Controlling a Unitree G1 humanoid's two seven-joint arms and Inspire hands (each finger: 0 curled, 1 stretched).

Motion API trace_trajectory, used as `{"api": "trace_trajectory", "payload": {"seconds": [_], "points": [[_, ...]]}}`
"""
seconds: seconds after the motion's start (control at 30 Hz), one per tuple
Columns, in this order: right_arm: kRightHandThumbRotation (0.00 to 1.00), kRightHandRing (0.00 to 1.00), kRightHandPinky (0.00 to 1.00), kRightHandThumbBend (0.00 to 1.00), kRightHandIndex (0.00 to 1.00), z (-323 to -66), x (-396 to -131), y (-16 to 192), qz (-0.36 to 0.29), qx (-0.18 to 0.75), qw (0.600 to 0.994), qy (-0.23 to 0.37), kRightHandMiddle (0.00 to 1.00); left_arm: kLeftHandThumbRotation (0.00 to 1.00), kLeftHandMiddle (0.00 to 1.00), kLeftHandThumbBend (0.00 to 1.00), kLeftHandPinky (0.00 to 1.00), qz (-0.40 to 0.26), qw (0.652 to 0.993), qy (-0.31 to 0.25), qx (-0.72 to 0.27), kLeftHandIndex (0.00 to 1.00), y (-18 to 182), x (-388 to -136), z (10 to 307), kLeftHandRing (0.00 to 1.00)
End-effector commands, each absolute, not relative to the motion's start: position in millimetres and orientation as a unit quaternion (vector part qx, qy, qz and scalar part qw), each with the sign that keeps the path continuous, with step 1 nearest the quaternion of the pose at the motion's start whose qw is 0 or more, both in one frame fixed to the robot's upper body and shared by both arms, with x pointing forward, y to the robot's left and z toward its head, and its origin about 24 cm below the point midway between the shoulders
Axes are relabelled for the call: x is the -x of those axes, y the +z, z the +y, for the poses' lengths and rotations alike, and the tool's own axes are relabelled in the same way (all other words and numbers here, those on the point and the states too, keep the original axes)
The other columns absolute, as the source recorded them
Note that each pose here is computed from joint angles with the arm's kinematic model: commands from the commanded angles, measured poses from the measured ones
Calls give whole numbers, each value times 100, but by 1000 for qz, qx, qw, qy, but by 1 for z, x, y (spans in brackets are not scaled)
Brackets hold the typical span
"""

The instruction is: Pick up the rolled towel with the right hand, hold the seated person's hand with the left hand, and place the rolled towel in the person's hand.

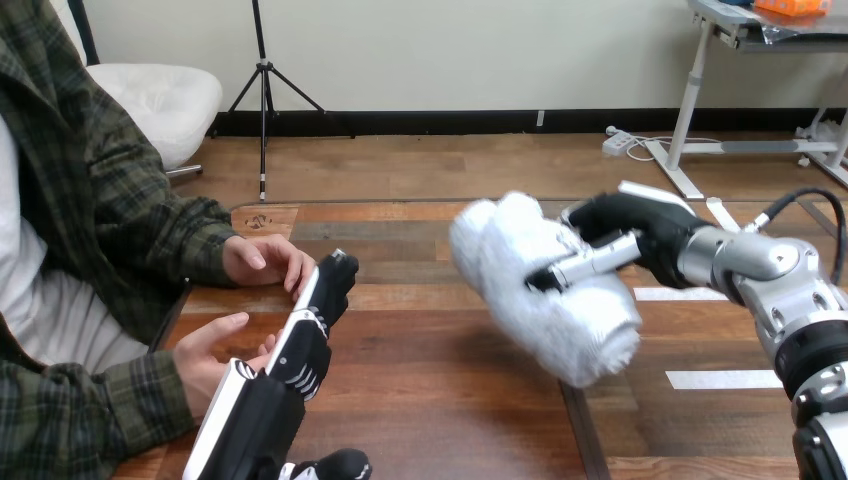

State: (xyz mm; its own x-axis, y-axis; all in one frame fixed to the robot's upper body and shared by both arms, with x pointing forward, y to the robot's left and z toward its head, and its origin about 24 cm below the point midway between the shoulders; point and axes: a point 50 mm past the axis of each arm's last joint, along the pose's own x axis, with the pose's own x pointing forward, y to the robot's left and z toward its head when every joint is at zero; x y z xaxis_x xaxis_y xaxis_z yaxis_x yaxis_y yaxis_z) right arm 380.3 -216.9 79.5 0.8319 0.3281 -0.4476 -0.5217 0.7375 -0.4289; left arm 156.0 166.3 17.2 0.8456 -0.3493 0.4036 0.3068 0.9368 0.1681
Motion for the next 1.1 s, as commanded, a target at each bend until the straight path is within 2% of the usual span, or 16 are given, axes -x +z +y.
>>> {"api": "trace_trajectory", "payload": {"seconds": [0.0,0.27,0.67,0.8,0.87,1.07], "points": [[0,15,11,75,27,-211,-390,123,72,263,933,236,22,79,99,100,98,-262,945,-171,-94,99,36,-172,170,100],[0,13,10,71,26,-207,-382,128,37,217,937,273,20,78,98,100,95,-256,943,-165,-135,98,38,-173,173,98],[0,11,7,71,23,-190,-368,127,-7,184,928,325,17,70,100,100,100,-255,934,-166,-190,98,48,-173,178,100],[0,11,7,72,23,-185,-364,125,-19,181,923,339,17,66,98,100,95,-257,930,-161,-207,97,52,-172,179,97],[0,11,7,74,24,-183,-363,124,-21,173,922,345,18,64,96,100,89,-258,928,-158,-219,95,54,-171,179,94],[0,12,7,76,24,-174,-358,122,-31,164,919,357,18,62,94,100,81,-269,907,-156,-286,94,64,-169,180,90]]}}
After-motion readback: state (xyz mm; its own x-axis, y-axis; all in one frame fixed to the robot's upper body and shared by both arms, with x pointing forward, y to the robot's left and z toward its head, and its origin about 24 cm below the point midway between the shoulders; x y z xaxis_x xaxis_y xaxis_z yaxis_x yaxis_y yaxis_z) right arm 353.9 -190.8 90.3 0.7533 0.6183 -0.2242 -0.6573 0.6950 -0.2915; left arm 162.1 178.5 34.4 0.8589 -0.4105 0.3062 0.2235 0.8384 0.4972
